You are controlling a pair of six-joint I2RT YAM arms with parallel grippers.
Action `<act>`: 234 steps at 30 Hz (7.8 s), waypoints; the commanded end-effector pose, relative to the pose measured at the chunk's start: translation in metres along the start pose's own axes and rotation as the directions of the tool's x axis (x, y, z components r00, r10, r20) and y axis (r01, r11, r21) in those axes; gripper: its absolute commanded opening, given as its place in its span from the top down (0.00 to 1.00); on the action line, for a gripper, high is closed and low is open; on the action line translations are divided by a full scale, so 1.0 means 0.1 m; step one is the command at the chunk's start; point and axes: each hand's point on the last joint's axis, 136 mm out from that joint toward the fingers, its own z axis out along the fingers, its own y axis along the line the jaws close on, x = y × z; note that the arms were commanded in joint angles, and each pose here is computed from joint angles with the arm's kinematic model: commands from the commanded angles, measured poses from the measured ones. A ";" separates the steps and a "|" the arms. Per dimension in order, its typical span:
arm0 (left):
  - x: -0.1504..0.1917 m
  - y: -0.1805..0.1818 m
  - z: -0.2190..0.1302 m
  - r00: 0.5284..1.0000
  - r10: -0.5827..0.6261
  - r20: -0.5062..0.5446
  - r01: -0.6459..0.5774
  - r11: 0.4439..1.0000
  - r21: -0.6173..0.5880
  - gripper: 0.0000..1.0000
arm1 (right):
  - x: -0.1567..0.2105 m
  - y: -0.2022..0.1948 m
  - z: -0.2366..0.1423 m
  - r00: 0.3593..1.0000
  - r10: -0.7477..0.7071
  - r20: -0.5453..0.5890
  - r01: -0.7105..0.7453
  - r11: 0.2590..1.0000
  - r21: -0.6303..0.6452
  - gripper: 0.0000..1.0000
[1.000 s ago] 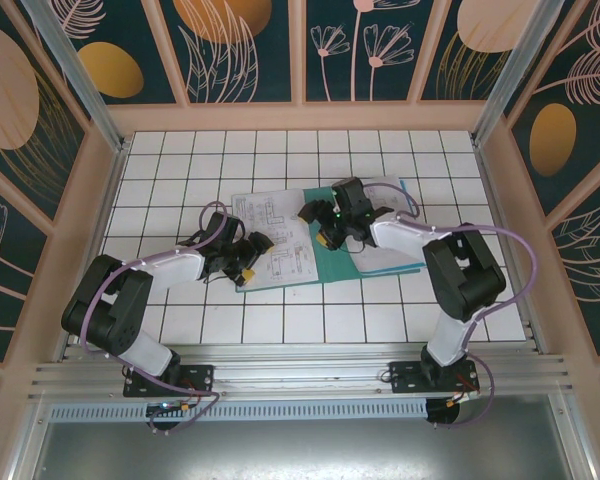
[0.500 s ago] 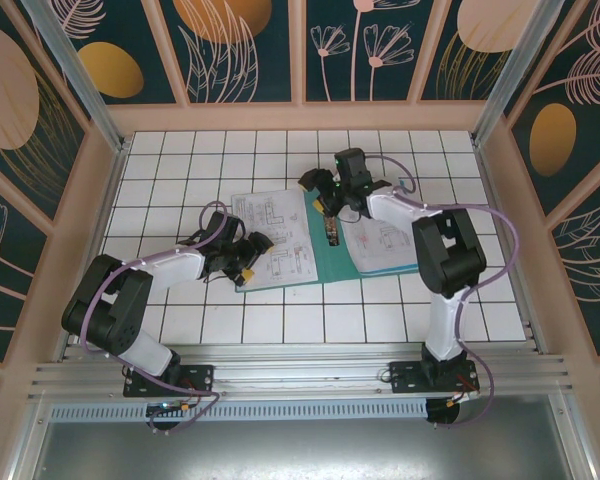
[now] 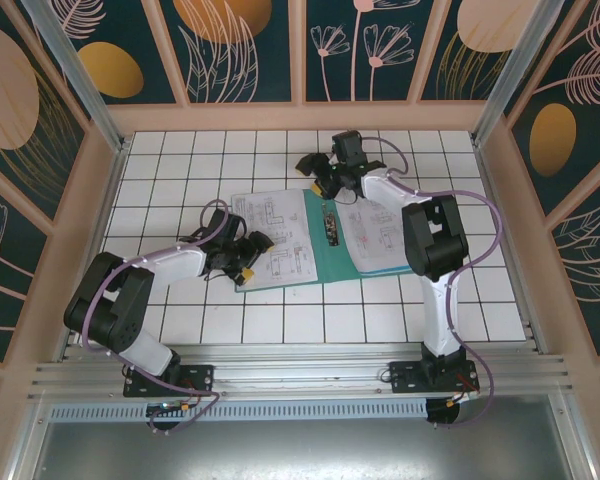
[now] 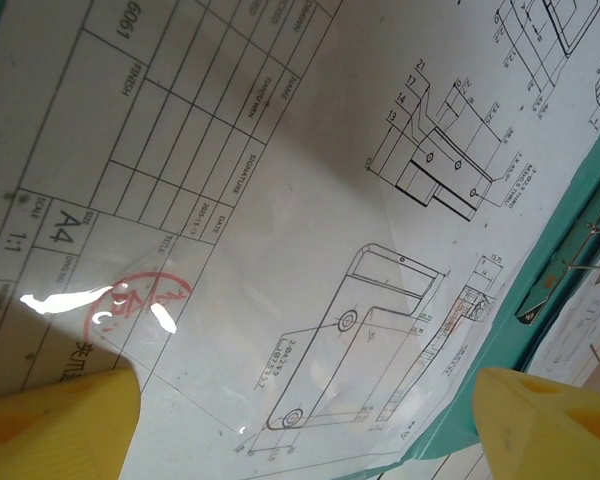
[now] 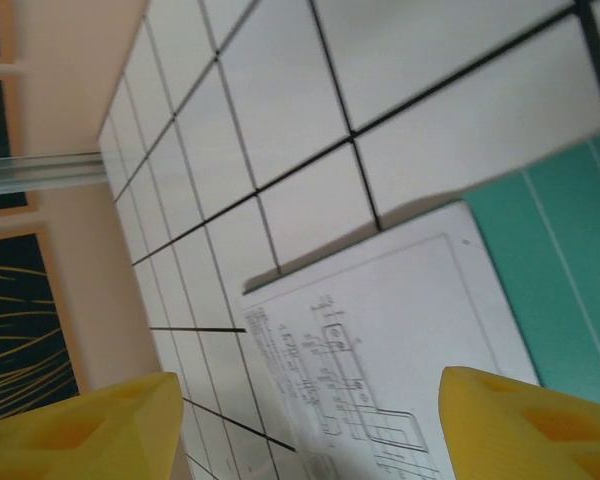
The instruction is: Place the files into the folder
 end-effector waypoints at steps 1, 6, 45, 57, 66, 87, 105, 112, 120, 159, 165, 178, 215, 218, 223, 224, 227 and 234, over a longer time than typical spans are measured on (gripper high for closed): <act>-0.07 0.15 0.04 0.999 0.015 0.029 -0.013 0.996 -0.084 0.13 | -0.20 0.32 -0.42 0.994 -0.076 0.078 0.079 0.996 -0.030 0.31; -0.18 -0.14 -0.08 0.995 0.072 0.066 -0.068 0.995 -0.067 0.13 | -0.48 0.15 -1.15 0.972 -0.070 0.225 0.075 0.997 -0.012 0.31; 1.73 -1.47 1.15 0.868 0.291 -0.401 -0.220 0.952 0.213 0.56 | 0.06 -2.26 -1.55 0.928 0.252 0.276 -0.343 0.868 0.360 0.35; 1.73 -1.43 1.20 0.869 0.286 -0.404 -0.223 0.955 0.198 0.60 | 0.15 -2.55 -1.66 0.908 0.279 0.313 -0.395 0.821 0.413 0.35; 1.73 -1.44 1.23 0.867 0.290 -0.406 -0.225 0.954 0.200 0.65 | 0.18 -2.58 -1.67 0.894 0.300 0.333 -0.423 0.812 0.403 0.35; 1.76 -1.37 1.30 0.862 0.285 -0.420 -0.231 0.957 0.176 0.75 | 0.31 -2.61 -1.73 0.874 0.343 0.345 -0.467 0.790 0.397 0.35; 1.69 -1.32 1.24 0.869 0.284 -0.406 -0.241 0.958 0.155 1.00 | 0.09 -2.27 -1.95 0.882 0.232 0.410 -0.395 0.838 0.376 0.29; 1.61 -1.26 1.14 0.876 0.244 -0.417 -0.195 0.968 0.158 1.00 | -0.08 -1.94 -2.11 0.894 0.121 0.431 -0.297 0.881 0.369 0.26; 1.49 -1.24 1.03 0.881 0.208 -0.426 -0.149 0.975 0.168 1.00 | -0.05 -1.81 -2.11 0.901 0.099 0.422 -0.261 0.902 0.345 0.27; 1.32 -1.02 0.87 0.914 0.170 -0.369 -0.152 0.985 0.077 0.79 | 0.35 -2.13 -1.47 0.942 0.239 0.235 -0.304 0.905 0.297 0.28; 1.30 -1.01 0.86 0.917 0.172 -0.361 -0.157 0.985 0.071 0.79 | 0.35 -2.13 -1.46 0.942 0.241 0.233 -0.305 0.905 0.296 0.29; 1.18 -1.05 0.76 0.935 0.200 -0.294 -0.197 0.980 0.039 0.78 | 0.20 -1.83 -1.64 0.941 0.187 0.282 -0.262 0.930 0.257 0.28; 0.81 -1.17 0.51 0.962 0.214 -0.168 -0.210 0.977 0.038 0.78 | 0.28 -1.66 -1.55 0.948 0.171 0.268 -0.235 0.945 0.226 0.29; 0.66 -1.20 0.45 0.969 0.201 -0.141 -0.197 0.979 0.048 0.78 | 0.27 -1.54 -1.53 0.955 0.130 0.265 -0.194 0.953 0.232 0.28; 0.40 -1.34 0.40 0.975 0.198 -0.100 -0.191 0.978 0.079 0.78 | 0.24 -1.34 -1.43 0.969 0.075 0.237 -0.127 0.969 0.213 0.29; 0.36 -1.34 0.40 0.975 0.197 -0.098 -0.190 0.978 0.081 0.78 | 0.23 -1.26 -1.39 0.972 0.066 0.224 -0.111 0.975 0.193 0.29; 0.31 -1.33 0.42 0.975 0.197 -0.104 -0.189 0.979 0.083 0.79 | 0.22 -1.10 -1.26 0.981 0.031 0.189 -0.063 0.985 0.163 0.29; 0.22 -1.05 0.47 0.977 0.188 -0.100 -0.187 0.982 0.021 0.79 | 0.20 -0.80 -0.85 0.993 -0.044 0.107 0.028 0.987 0.155 0.31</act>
